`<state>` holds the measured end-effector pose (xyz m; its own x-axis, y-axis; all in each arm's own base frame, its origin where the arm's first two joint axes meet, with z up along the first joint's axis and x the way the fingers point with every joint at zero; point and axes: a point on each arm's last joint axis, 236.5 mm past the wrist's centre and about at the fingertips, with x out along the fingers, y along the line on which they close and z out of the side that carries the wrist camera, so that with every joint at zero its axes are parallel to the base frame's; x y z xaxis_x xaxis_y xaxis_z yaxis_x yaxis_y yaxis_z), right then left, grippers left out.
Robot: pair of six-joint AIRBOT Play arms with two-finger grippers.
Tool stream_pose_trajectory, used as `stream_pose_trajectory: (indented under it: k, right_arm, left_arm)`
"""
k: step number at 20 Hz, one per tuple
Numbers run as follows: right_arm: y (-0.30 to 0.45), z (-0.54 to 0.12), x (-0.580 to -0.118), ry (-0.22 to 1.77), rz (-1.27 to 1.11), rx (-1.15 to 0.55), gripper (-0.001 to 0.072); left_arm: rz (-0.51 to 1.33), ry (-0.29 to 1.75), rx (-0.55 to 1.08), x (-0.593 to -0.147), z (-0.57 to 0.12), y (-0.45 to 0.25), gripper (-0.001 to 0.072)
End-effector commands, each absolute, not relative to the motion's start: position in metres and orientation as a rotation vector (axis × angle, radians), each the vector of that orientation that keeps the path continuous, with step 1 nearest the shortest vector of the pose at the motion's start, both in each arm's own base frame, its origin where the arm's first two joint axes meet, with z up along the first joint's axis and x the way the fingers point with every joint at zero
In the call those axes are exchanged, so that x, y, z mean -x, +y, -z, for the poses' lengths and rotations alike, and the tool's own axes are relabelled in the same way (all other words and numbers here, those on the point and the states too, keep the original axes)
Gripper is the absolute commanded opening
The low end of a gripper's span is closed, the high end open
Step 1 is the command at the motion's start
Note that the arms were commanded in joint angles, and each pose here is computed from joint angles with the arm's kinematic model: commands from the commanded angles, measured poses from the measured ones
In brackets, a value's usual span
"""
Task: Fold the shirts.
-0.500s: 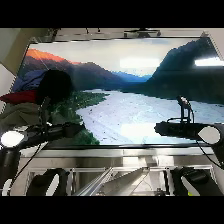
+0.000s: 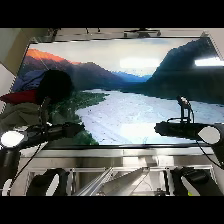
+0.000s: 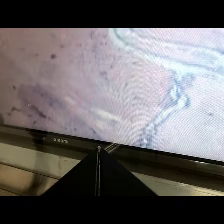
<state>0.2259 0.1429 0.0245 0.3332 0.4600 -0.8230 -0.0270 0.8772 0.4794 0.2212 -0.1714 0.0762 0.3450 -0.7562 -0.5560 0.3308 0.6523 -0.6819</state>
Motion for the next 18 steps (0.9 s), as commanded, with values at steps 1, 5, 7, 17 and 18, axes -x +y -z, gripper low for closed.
stream_pose_trajectory:
  k: [1,5,7,17,18]
  right_arm:
    - [0.143,-0.024,-0.226,1.198,-0.33,-0.418,0.0024]
    - [0.143,-0.024,-0.226,1.198,-0.33,-0.418,0.0024]
    - [0.143,-0.024,-0.226,1.195,-0.33,-0.419,0.0024]
    - [0.141,-0.025,-0.23,1.178,-0.324,-0.415,0.0034]
    - [0.141,-0.025,-0.231,1.177,-0.322,-0.411,0.0037]
  left_arm:
    - [0.745,0.983,0.502,-0.221,-0.076,-0.171,0.0021]
    - [0.746,0.983,0.502,-0.221,-0.076,-0.172,0.0021]
    - [0.744,0.981,0.502,-0.222,-0.077,-0.171,0.0021]
    - [0.351,0.729,0.344,-0.318,-0.089,-0.077,0.0287]
    - [0.263,0.726,0.292,-0.335,-0.088,-0.046,0.064]
